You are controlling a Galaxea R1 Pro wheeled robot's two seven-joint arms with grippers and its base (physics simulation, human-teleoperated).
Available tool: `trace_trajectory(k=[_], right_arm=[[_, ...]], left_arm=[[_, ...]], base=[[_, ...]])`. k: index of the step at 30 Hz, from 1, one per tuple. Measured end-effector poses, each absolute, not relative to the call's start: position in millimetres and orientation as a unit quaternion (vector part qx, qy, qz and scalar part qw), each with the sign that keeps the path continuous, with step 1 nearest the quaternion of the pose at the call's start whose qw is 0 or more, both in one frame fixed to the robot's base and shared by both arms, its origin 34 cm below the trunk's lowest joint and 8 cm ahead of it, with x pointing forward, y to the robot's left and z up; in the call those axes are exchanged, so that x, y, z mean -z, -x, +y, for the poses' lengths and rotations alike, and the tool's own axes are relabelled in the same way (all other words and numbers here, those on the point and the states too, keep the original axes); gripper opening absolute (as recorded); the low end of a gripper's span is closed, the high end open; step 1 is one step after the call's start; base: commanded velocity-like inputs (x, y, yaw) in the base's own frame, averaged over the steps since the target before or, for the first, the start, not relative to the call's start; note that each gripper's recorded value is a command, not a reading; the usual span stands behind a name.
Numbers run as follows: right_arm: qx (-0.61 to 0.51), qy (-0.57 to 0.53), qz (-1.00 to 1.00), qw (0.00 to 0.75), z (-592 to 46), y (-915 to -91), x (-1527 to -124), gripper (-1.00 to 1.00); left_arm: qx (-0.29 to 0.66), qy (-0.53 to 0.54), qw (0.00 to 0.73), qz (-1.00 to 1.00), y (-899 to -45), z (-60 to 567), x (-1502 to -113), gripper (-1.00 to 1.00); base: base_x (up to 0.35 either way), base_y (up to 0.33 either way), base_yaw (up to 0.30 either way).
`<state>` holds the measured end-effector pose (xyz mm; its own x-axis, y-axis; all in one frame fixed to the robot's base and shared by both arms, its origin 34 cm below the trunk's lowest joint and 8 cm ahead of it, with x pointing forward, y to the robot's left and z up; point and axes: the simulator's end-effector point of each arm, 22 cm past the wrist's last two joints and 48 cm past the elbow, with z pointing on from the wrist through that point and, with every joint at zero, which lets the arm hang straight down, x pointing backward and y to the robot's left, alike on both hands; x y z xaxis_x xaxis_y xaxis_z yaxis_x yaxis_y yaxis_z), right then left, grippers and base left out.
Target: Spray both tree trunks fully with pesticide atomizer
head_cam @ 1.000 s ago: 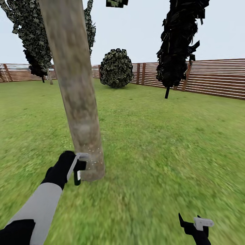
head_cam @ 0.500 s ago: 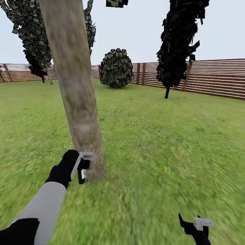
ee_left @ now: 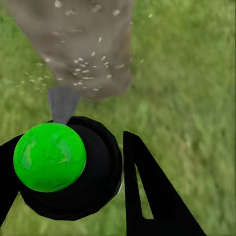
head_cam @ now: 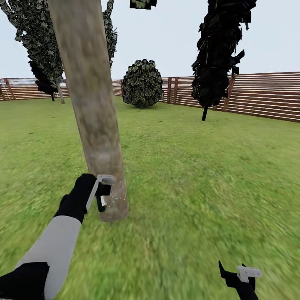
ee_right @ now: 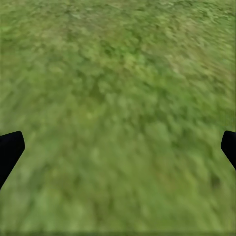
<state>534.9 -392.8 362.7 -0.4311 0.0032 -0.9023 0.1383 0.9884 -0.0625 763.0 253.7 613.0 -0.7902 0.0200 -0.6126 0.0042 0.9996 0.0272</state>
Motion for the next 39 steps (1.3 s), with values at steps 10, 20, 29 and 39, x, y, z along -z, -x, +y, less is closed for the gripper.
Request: trace_trajectory(k=[10, 20, 29, 39], right_arm=[[0.064, -0.042, 0.844, 0.532, -392.9, -534.8, -362.6, 1.0], [0.063, -0.042, 0.844, 0.532, -392.7, -534.9, -362.6, 1.0], [0.063, -0.042, 0.844, 0.531, -392.8, -534.8, -362.5, 1.0], [0.062, -0.044, 0.847, 0.526, -391.0, -531.1, -358.3, 1.0]], left_arm=[[-0.008, -0.004, 0.327, 0.945, -764.5, 256.3, -616.3, -1.0], [-0.04, 0.006, 0.363, 0.931, -773.2, 289.4, -648.2, -1.0], [-0.03, 0.005, 0.377, 0.926, -776.9, 282.2, -659.8, -1.0], [-0.091, 0.031, 0.376, 0.922, -770.4, 368.1, -667.3, -1.0]], base=[[-0.014, -0.009, 0.0], [-0.06, -0.036, 0.0], [0.0, 0.0, 0.0], [0.0, 0.0, 0.0]])
